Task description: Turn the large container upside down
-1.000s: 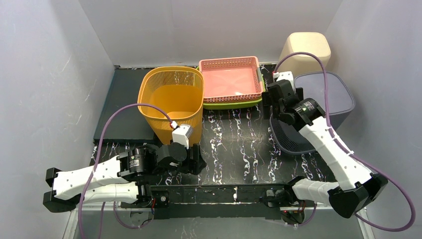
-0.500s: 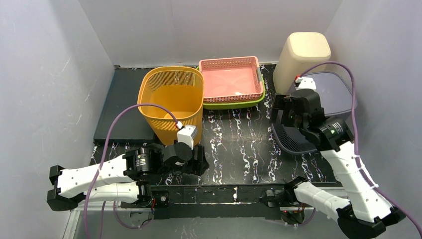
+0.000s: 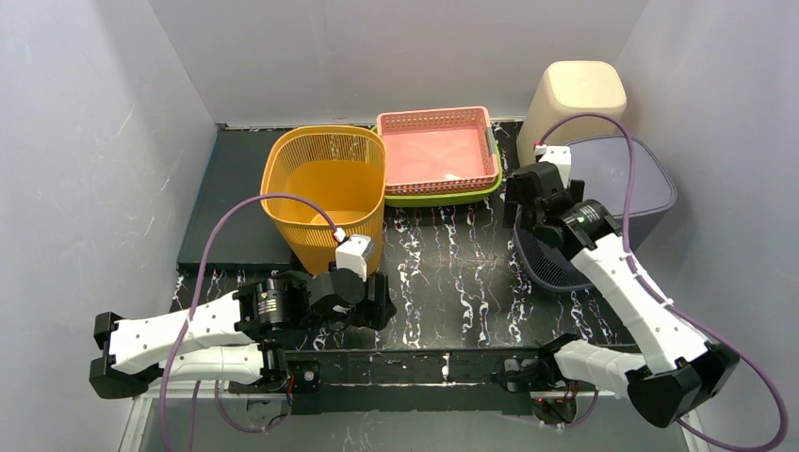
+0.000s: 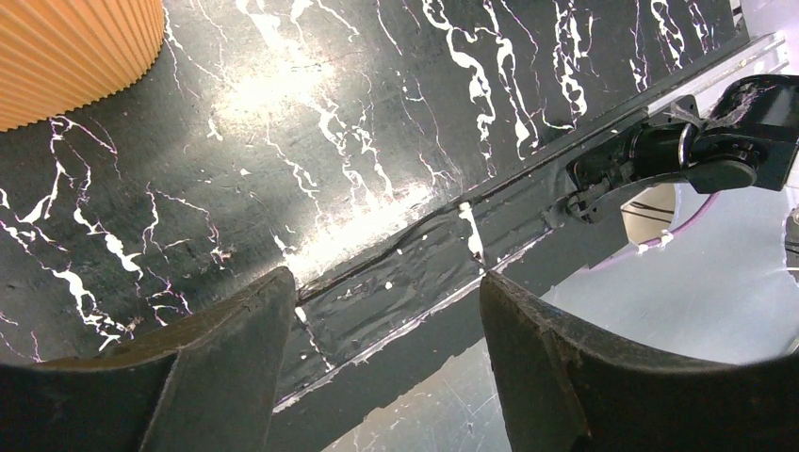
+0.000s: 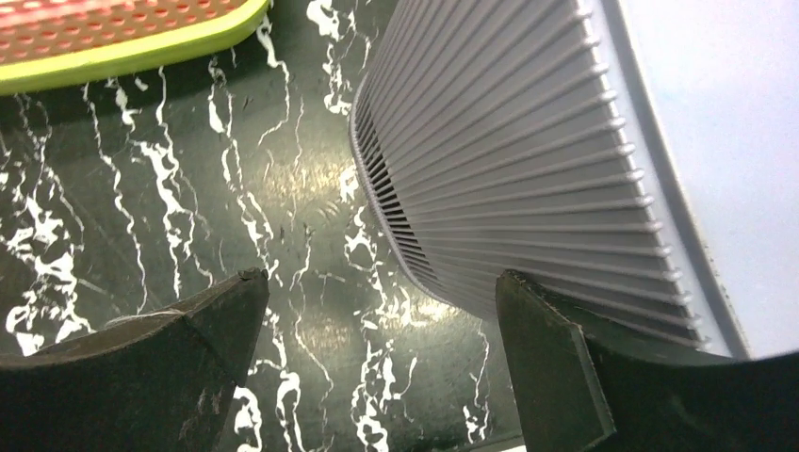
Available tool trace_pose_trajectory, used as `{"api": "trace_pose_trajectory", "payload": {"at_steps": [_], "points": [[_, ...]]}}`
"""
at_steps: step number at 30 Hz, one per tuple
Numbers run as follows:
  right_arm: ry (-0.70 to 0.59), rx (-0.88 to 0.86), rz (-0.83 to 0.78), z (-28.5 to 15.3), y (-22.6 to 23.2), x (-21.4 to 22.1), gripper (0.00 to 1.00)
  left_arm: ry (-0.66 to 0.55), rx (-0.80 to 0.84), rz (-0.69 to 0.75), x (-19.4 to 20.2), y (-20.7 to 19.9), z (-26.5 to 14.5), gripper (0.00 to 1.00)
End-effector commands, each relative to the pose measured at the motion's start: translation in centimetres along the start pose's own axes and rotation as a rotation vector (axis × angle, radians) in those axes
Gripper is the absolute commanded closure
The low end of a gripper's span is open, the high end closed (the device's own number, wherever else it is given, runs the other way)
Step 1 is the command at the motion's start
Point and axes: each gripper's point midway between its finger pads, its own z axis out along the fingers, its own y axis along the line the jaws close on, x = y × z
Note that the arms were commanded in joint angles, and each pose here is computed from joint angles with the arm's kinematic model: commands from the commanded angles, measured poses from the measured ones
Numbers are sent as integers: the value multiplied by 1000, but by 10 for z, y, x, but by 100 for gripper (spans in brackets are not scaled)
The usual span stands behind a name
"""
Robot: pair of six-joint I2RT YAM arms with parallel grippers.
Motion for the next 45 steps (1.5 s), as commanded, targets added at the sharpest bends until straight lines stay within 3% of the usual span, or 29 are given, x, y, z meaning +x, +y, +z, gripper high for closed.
{"api": "trace_pose_trajectory", "payload": {"at_steps": [1,10,15,25,31,45], "points": [[-157,109,72,2,-14,-51,1,-37,-15,-8,-11,1,-6,30],[-159,149,125,25,-16,-58,1,-25,-13,-17,-9,0,-4,29],[-155,70,117,29,1,-64,1,-18,-7,-16,-8,-3,-4,29],[-143,145,122,47,2,-71,1,-27,-1,-28,-10,-1,-9,29],[-140,136,37,65,14,-76,1,-31,2,-31,-11,-1,-11,29],[-170,342,100,79,-13,-97,1,-47,92,27,-30,-12,-45,29]]}}
